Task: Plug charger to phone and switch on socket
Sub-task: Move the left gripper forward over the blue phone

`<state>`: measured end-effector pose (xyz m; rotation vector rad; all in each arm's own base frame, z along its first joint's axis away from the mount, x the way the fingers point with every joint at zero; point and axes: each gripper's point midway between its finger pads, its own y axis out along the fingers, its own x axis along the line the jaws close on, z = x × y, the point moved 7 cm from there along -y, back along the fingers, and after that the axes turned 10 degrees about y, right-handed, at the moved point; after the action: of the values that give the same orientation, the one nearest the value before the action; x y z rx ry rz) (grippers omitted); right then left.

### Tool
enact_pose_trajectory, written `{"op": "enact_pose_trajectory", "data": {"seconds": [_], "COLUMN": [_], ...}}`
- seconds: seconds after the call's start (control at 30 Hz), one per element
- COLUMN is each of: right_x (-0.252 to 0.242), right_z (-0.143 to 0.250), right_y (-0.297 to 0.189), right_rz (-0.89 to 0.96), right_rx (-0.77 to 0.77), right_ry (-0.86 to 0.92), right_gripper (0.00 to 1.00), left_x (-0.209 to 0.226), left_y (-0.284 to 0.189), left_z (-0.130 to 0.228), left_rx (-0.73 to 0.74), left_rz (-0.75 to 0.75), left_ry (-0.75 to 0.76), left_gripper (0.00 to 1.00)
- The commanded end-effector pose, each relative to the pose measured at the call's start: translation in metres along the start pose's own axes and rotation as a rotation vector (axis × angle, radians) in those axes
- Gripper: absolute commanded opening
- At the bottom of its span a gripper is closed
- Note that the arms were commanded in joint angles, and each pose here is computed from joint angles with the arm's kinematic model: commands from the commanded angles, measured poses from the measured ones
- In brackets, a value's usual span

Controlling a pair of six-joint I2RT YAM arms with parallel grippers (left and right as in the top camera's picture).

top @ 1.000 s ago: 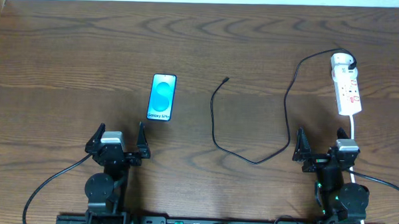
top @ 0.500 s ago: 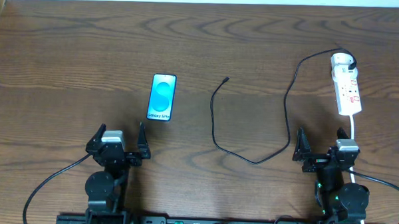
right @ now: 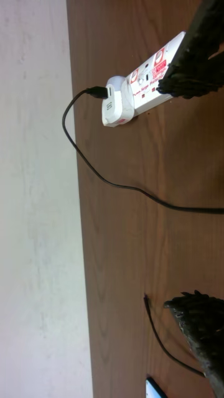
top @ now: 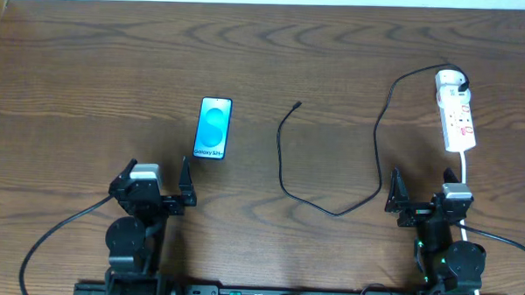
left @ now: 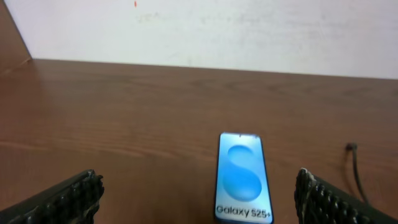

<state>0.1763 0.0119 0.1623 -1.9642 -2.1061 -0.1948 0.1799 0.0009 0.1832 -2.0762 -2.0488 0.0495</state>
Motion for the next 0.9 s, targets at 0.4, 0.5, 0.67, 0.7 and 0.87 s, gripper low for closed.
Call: {"op": "enact_pose_trajectory", "data": {"seconds": [0.4,0.5,0.67,0.7,0.87], "right_x": [-0.001,-0.001,-0.001,-0.001,-0.001], "right_z": [0.0,0.0,0.0,0.0,0.0], "right_y": [0.0,0.0,0.0,0.0,0.0], "right_rz": [0.006,0.006,0.006,0.006,0.006], "right_rx": [-0.003,-0.002,-0.003,-0.003,-0.002], "right_ry": [0.01,0.01,0.01,0.01,0.01], "right_gripper": [0.99,0.99,0.99,0.99,0.99], "left_x": [-0.001,-0.003,-0.005,-0.005,-0.012], "left_y": [0.008,0.01,0.018,0.021,0.041], "left_z": [-0.067,-0.082,-0.101,-0.104,-0.121], "left_rx": [0.149,0.189,0.275,0.302,0.435], "left_rz": [0.12,0.168,0.22,0.235,0.342], "left_ry": [-0.024,-0.032,-0.073,-0.081,-0.12], "left_gripper": [1.0,1.0,1.0,1.0,1.0]}}
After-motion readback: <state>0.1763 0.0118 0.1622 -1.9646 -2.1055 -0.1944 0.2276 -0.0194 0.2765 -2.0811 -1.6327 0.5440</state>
